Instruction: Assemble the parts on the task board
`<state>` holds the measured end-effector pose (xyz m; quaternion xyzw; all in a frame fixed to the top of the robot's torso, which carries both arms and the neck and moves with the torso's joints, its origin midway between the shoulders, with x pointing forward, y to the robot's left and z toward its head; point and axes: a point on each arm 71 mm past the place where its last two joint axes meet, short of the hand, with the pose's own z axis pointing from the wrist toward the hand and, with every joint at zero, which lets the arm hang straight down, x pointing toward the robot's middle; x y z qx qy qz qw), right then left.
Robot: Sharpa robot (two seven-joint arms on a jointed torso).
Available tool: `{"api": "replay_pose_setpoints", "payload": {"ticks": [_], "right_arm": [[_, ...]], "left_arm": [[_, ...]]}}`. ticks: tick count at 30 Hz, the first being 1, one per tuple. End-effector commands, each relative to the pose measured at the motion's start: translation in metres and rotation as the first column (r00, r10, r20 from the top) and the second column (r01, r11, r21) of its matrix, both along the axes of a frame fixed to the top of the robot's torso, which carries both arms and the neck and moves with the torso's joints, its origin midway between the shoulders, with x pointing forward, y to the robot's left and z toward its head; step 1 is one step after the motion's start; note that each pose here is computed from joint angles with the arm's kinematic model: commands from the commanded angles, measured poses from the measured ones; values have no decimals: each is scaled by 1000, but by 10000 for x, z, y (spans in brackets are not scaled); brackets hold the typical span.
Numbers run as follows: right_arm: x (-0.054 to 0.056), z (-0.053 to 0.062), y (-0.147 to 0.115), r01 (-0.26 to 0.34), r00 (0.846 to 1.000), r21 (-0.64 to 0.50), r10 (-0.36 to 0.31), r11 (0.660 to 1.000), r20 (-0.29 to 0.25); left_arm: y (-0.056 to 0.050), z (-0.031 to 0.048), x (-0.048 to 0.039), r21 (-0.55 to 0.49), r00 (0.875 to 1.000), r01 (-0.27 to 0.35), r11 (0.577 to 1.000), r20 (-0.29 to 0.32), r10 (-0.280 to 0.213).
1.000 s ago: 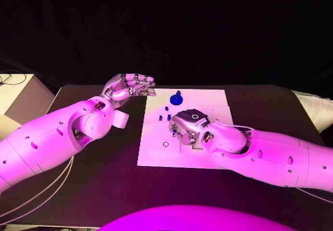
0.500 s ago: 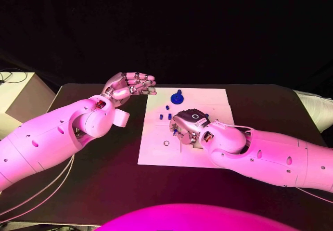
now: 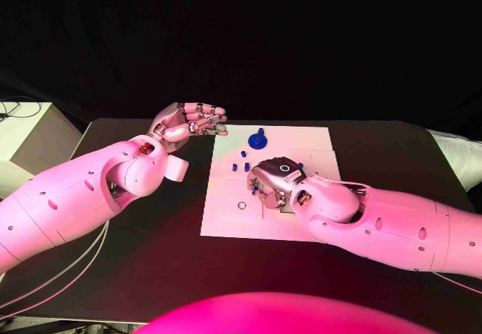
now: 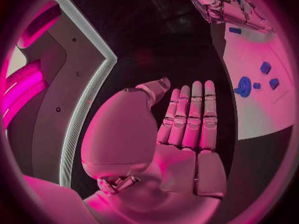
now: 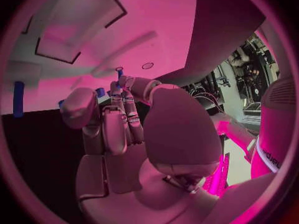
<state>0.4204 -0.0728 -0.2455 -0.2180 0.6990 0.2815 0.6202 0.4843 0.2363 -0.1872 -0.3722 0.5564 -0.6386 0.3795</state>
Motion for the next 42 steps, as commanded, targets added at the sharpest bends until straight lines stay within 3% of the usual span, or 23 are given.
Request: {"api": "replay_pose_setpoints", "payload": {"ticks": [1, 42], "right_arm": [[2, -11, -6, -1, 1000, -21, 1, 1000, 8], [13, -126, 44, -8, 1000, -59, 8, 998, -11]], "left_arm": [[-15, 4, -5, -4, 1000, 12, 1000, 3, -12], [-11, 3, -6, -3, 1000, 14, 1000, 1, -14]]}}
